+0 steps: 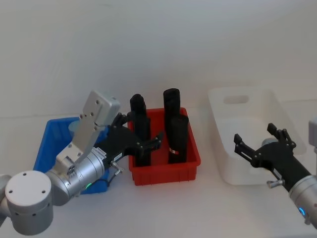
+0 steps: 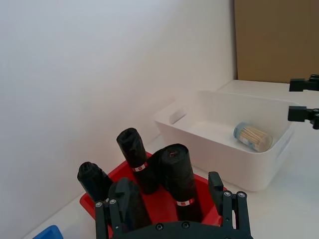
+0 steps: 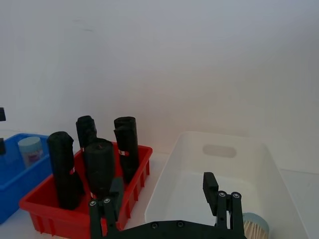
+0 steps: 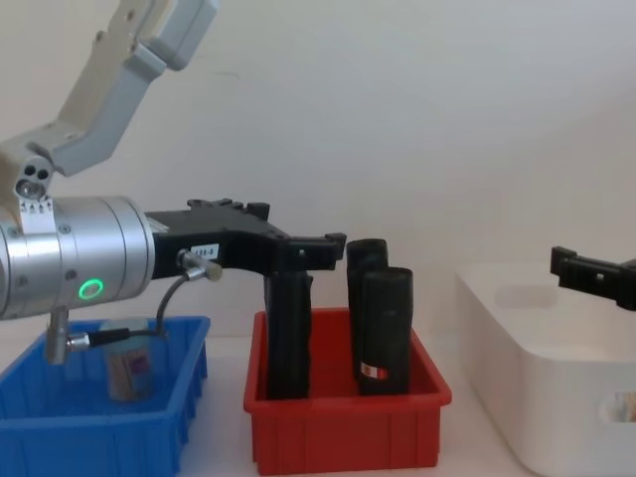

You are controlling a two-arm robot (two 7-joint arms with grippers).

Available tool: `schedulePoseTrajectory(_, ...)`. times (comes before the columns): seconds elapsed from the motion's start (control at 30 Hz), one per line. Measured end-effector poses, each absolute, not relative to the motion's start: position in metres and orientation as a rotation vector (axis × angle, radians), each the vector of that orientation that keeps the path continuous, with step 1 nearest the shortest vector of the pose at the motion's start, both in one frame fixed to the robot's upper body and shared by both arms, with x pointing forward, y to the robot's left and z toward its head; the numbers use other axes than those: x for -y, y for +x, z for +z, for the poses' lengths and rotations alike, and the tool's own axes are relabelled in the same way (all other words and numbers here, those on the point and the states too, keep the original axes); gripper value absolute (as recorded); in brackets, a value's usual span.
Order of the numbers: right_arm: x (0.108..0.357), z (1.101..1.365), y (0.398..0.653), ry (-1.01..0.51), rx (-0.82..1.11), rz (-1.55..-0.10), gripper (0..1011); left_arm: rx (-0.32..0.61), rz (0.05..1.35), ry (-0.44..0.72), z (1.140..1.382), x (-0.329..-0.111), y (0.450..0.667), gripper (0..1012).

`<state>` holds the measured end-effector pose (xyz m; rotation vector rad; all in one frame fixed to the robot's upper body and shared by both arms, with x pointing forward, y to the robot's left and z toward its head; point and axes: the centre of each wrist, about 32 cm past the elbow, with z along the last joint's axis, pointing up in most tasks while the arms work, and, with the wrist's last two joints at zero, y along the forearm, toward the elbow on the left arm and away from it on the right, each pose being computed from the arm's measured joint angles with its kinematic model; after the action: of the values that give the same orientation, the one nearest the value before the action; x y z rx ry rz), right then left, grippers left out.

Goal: Pick the cotton swabs from the blue box and place them into the white box.

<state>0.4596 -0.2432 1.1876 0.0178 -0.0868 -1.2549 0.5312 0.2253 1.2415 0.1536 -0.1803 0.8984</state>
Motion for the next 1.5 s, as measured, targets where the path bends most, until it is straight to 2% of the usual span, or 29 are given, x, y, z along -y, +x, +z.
schedulePoseTrajectory(0.27,0.238,1.188,0.445,0.024,0.076,-1.232,1002,0.21,0.965,0.131,1.23,-0.217,0.52,1004)
schedulePoseTrajectory(0.77,0.237,1.189,0.443,0.026,0.074,-1.23,1002,0.26,1.097,0.074,1.209,-0.201,0.497,1004)
schedulePoseTrajectory(1.5,0.237,1.187,0.449,0.021,0.083,-1.208,1002,0.268,1.124,0.061,1.205,-0.198,0.492,1004)
